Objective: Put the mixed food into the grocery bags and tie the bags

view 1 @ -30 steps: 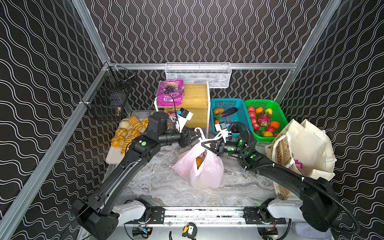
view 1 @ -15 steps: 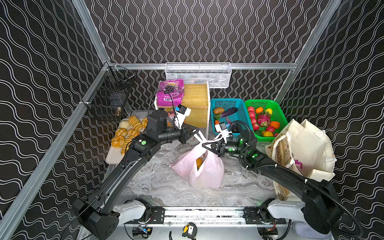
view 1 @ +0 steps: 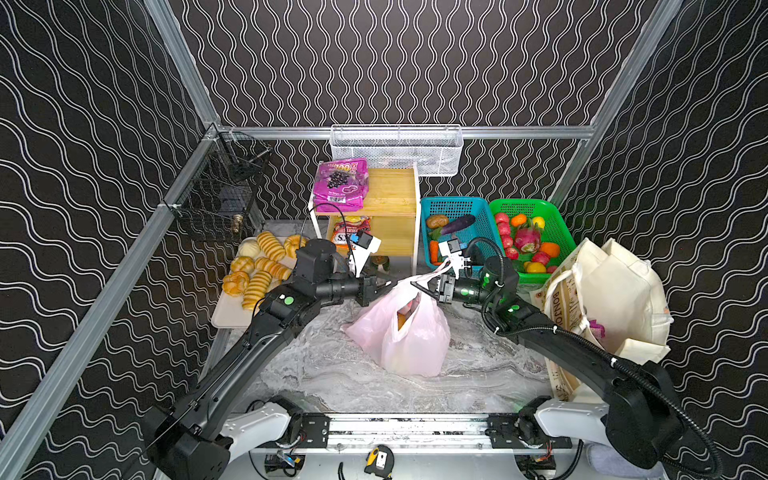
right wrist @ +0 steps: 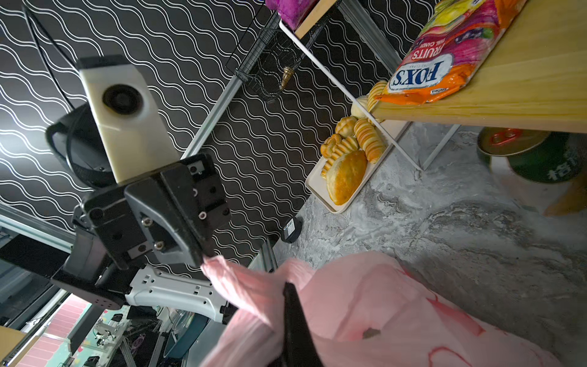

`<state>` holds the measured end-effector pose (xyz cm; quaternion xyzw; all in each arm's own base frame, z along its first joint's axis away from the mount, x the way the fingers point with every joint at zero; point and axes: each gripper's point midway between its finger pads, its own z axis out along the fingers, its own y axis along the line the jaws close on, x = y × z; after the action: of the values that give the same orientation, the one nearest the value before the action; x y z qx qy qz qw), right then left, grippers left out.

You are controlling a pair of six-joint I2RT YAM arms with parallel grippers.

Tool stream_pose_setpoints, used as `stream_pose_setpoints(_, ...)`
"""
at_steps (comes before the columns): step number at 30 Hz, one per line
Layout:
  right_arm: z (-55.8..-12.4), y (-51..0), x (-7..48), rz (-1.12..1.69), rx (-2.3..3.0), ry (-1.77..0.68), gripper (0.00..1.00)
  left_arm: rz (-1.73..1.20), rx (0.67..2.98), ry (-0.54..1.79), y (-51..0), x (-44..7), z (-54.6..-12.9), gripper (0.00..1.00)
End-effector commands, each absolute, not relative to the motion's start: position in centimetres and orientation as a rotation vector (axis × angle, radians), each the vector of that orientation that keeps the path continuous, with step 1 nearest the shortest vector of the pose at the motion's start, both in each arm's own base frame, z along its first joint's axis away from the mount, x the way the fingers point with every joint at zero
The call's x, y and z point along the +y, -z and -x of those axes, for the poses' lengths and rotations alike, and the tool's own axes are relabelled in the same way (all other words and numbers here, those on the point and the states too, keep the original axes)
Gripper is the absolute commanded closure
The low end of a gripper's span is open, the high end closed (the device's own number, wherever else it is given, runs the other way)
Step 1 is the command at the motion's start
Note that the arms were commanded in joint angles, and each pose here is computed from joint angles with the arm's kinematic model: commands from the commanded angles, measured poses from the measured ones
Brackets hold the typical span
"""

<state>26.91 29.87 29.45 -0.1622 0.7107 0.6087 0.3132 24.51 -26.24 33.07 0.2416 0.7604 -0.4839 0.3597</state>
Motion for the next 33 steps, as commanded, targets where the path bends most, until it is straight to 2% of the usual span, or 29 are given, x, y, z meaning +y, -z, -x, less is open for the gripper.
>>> stream_pose_setpoints(1, -28.6, -29.3, 29.3, 0.292, 1.911, -1.576, 0.95, -0.614, 1.915, 1.416, -34.1, -27.5, -23.1, 1.0)
stream_pose_setpoints(8, -28.0, -29.4, 29.6, 0.286, 1.921, -1.639, 0.86, -0.496, 2.002, 1.417, -30.4, -29.4, -22.6, 1.0)
stream_pose_setpoints(15, -27.3, -28.3, 29.6, 0.291, 1.976, -1.66, 0.82, -0.451, 2.026, 1.431, -28.6, -30.5, -22.3, 1.0)
stream_pose_setpoints(23, -25.5, -28.4, 30.0, 0.414, 1.979, -1.728, 0.59, -0.413, 2.094, 1.313, -26.6, -30.1, -23.0, 1.0)
stream_pose_setpoints(33, -24.5, -28.4, 29.9, 0.513, 1.965, -1.71, 0.46, -0.409, 2.111, 1.299, -26.1, -30.0, -23.1, 1.0)
